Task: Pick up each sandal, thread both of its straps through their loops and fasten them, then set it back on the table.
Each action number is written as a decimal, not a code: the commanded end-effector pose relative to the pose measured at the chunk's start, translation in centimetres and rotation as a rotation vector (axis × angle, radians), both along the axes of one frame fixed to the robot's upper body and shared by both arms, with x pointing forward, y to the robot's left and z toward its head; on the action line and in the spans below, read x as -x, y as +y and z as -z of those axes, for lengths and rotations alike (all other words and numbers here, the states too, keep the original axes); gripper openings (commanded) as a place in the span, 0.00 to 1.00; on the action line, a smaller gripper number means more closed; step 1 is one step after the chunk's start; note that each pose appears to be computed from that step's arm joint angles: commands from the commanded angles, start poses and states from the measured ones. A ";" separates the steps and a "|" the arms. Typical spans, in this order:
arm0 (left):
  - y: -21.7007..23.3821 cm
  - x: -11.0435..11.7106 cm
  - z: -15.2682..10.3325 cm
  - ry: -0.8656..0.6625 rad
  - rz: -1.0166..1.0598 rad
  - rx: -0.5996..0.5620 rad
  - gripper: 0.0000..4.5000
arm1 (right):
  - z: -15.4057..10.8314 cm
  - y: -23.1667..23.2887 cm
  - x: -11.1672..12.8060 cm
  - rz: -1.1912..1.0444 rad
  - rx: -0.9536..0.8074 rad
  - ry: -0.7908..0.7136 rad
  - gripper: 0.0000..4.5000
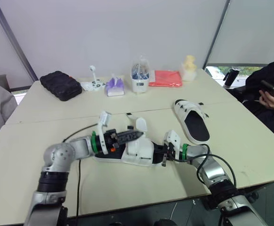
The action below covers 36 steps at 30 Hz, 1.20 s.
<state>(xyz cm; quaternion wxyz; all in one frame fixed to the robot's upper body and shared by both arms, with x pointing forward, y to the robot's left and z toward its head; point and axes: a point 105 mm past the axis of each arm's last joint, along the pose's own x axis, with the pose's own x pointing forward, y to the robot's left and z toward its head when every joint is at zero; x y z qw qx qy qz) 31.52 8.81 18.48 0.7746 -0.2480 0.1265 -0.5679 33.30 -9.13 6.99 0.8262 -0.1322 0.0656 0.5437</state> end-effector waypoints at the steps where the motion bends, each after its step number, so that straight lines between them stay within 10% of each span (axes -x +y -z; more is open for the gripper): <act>1: 1.2 -1.6 -2.5 -0.216 -0.094 -0.082 0.66 | 3.3 -0.6 0.7 0.031 0.069 0.104 0.00; 7: 3.1 -5.0 -0.9 -0.379 -0.232 -0.319 0.66 | 3.5 -0.1 0.7 0.028 0.062 0.105 0.00; 27: 0.2 -6.2 3.5 -0.215 -0.121 -0.262 0.66 | 3.5 0.3 0.8 0.019 0.056 0.100 0.00; 34: -0.1 -6.0 2.9 -0.222 -0.095 -0.237 0.03 | 3.5 0.2 0.8 0.027 0.053 0.100 0.00; 36: -0.1 -5.9 2.6 -0.222 -0.087 -0.227 0.01 | 3.5 0.2 0.8 0.029 0.054 0.100 0.00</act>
